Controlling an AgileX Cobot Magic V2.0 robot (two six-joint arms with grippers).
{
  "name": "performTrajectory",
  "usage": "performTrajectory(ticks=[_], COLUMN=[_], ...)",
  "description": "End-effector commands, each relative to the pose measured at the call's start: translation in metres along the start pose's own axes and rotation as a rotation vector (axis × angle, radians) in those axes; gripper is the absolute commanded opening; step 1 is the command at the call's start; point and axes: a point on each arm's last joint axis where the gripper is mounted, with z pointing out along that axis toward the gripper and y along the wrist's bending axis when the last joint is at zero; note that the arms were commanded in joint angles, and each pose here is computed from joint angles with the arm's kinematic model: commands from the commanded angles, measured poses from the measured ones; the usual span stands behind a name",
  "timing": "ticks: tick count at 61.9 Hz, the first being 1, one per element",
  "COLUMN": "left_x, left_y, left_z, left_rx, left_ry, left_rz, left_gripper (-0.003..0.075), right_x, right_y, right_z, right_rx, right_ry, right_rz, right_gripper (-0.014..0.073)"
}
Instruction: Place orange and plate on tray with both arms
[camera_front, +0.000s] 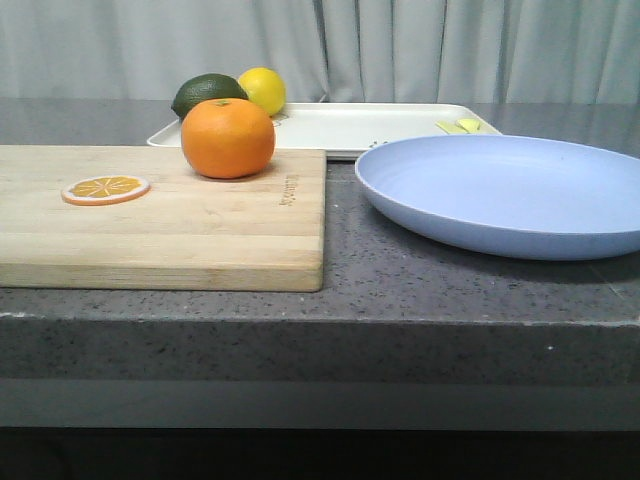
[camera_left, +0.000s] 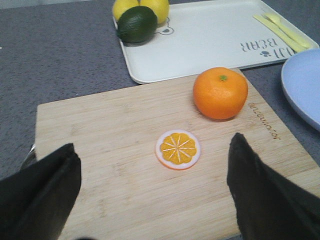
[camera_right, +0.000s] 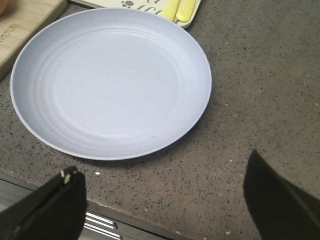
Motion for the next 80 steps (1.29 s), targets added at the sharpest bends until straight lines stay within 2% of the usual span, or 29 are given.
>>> performTrajectory(ticks=[1, 30, 44, 63, 80], left_x=[-0.031, -0.084, -0.095, -0.088, -0.076], left_y=[-0.007, -0.057, -0.066, -0.076, -0.077], left_z=[0.012, 0.128, 0.177, 0.223, 0.232], left_rx=[0.03, 0.144, 0.139, 0.14, 0.14], left_ry=[-0.077, 0.098, 0.208, 0.333, 0.415], left_rz=[0.04, 0.179, 0.187, 0.197, 0.199], left_gripper=[0.0588, 0.0591, 0.0591, 0.0591, 0.0589], right_x=[-0.015, -0.015, -0.015, -0.015, -0.015], right_y=[0.0, 0.0, 0.0, 0.0, 0.0], right_z=[-0.005, -0.005, -0.005, -0.005, -0.005], right_rx=[0.002, 0.002, 0.002, 0.002, 0.002], right_ry=[-0.085, -0.086, -0.086, -0.086, -0.085], right_rz=[-0.018, -0.018, -0.018, -0.018, -0.018], right_gripper=[0.0642, 0.0642, 0.0642, 0.0642, 0.0642])
